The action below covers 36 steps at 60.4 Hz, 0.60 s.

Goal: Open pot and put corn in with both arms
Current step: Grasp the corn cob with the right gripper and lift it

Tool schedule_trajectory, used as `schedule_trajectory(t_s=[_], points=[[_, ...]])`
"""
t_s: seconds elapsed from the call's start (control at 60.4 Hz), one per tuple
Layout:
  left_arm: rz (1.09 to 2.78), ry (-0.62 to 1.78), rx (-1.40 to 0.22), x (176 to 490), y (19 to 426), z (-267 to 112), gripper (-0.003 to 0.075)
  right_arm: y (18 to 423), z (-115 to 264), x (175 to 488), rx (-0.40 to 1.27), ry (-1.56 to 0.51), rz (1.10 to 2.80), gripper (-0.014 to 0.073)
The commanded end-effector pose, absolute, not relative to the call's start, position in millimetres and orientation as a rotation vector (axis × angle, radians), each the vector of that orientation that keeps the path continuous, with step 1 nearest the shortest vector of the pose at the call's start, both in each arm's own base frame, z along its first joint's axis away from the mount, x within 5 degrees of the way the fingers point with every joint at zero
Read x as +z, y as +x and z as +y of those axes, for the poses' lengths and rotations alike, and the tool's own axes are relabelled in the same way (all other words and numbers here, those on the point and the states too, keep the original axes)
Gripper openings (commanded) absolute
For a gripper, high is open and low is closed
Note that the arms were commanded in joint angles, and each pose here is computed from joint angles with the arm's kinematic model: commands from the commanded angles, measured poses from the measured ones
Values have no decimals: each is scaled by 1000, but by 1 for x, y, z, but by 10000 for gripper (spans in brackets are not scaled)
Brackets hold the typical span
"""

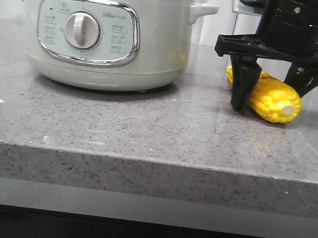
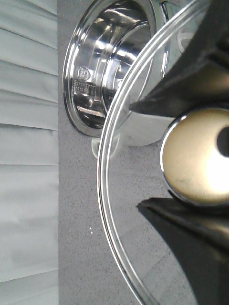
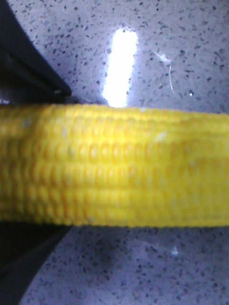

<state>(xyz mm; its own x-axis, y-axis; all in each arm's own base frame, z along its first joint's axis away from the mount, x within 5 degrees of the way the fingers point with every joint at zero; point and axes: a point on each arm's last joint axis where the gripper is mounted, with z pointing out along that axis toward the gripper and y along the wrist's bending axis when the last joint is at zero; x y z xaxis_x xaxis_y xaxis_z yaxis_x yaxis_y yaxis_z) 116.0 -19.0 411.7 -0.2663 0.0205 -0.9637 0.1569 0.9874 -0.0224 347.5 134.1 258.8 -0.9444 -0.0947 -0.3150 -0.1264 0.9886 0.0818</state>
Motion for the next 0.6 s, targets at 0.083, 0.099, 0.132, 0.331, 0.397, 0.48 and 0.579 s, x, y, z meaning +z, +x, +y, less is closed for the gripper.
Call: schedule_trajectory(t_s=[0.083, 0.099, 0.132, 0.331, 0.397, 0.48, 0.579], points=[[1651, 103, -154, 437, 113, -19, 242, 346, 131, 286, 164, -153, 2735, 287], [1651, 103, -154, 437, 113, -19, 242, 345, 131, 286, 163, -153, 2736, 281], [1651, 103, -154, 437, 113, -19, 242, 345, 130, 289, 162, -155, 2735, 276], [1651, 103, -154, 437, 113, -19, 242, 336, 125, 320, 142, -164, 2693, 277], [1651, 103, -154, 437, 113, -19, 242, 331, 123, 339, 155, -160, 2649, 277], [1651, 103, -154, 437, 113, -19, 241, 324, 120, 362, 172, -174, 2589, 277], [1651, 103, -154, 437, 113, -19, 241, 314, 118, 390, 204, -171, 2502, 277]])
